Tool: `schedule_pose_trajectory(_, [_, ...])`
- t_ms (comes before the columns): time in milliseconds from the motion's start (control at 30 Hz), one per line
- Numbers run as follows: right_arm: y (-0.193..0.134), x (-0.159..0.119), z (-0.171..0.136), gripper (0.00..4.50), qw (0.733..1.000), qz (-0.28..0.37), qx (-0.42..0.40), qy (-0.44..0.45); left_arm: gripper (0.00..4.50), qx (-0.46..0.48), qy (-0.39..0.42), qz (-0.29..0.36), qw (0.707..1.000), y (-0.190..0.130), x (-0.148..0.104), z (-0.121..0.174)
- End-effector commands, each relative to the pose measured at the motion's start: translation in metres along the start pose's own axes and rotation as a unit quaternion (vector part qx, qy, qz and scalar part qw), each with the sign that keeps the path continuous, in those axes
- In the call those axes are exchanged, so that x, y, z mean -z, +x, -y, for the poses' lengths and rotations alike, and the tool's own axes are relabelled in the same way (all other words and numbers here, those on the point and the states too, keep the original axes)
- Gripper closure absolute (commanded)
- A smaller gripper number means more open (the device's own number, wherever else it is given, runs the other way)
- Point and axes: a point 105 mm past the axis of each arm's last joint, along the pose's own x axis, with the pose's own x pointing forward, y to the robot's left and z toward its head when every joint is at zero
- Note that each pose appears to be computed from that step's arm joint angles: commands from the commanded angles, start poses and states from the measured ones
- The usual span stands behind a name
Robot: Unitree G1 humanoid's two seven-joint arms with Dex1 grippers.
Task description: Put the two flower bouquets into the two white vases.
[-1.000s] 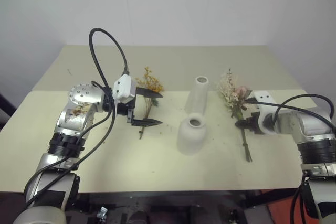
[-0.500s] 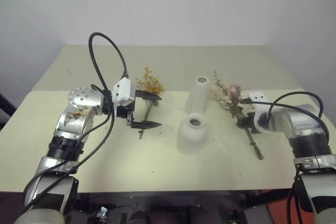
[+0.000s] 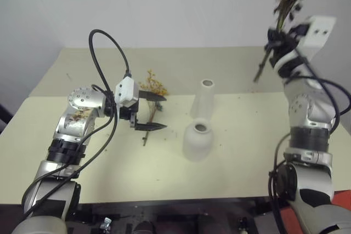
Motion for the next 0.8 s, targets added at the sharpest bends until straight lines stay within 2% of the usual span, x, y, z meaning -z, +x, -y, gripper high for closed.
schedule_pose_trajectory(33, [0.005,-0.016,-0.014,4.28,0.994,0.058,-0.068,0.063,0.0,-0.021,0.017,0.009,1.0,-0.011,-0.012,-0.007])
schedule_pose_trajectory(300, [0.015,0.013,-0.051,4.28,0.98,0.045,-0.162,0.109,0.0,-0.061,0.002,0.002,0.998,-0.019,-0.007,-0.013])
schedule_pose_trajectory(800, [0.018,0.03,-0.076,4.28,0.972,0.031,-0.199,0.125,0.0,-0.067,-0.008,-0.001,0.998,-0.021,-0.005,-0.005])
